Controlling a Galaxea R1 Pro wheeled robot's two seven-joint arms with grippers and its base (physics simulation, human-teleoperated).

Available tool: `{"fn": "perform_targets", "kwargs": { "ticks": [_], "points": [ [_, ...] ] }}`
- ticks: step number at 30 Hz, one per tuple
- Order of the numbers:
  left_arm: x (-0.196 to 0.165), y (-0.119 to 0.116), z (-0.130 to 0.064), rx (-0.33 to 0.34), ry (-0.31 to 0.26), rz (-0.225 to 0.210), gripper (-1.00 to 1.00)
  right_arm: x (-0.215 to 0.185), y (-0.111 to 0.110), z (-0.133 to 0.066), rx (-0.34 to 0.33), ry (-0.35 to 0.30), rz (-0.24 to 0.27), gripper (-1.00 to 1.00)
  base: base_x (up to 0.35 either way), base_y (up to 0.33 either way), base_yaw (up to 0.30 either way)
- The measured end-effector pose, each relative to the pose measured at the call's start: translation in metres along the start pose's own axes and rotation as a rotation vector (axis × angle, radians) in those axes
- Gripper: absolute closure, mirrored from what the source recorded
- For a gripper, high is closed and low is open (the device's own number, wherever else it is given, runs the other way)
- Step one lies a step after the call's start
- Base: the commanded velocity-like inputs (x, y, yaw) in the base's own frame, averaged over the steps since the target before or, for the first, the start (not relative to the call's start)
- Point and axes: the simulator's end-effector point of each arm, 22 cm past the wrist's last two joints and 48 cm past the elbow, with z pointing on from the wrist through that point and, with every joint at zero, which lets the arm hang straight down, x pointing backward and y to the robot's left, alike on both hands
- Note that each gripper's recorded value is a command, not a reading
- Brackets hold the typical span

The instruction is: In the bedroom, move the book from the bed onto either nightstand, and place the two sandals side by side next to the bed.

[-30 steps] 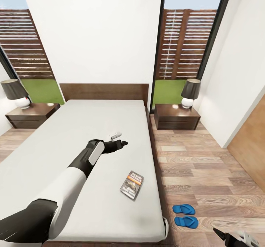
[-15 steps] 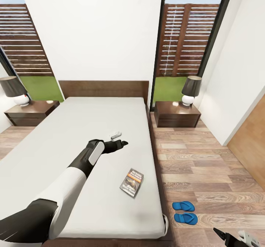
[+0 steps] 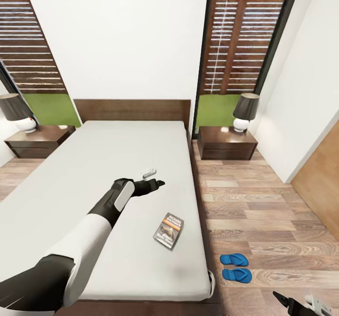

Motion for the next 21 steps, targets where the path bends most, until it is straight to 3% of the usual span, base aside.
{"fn": "perform_targets", "kwargs": {
  "ticks": [21],
  "points": [
    [0.014,0.011,0.014,-0.009,0.028,-0.014,-1.0,0.011,-0.008,0.003,0.018,0.027,0.003,-1.0,0.0,0.0,0.0]
  ]
}}
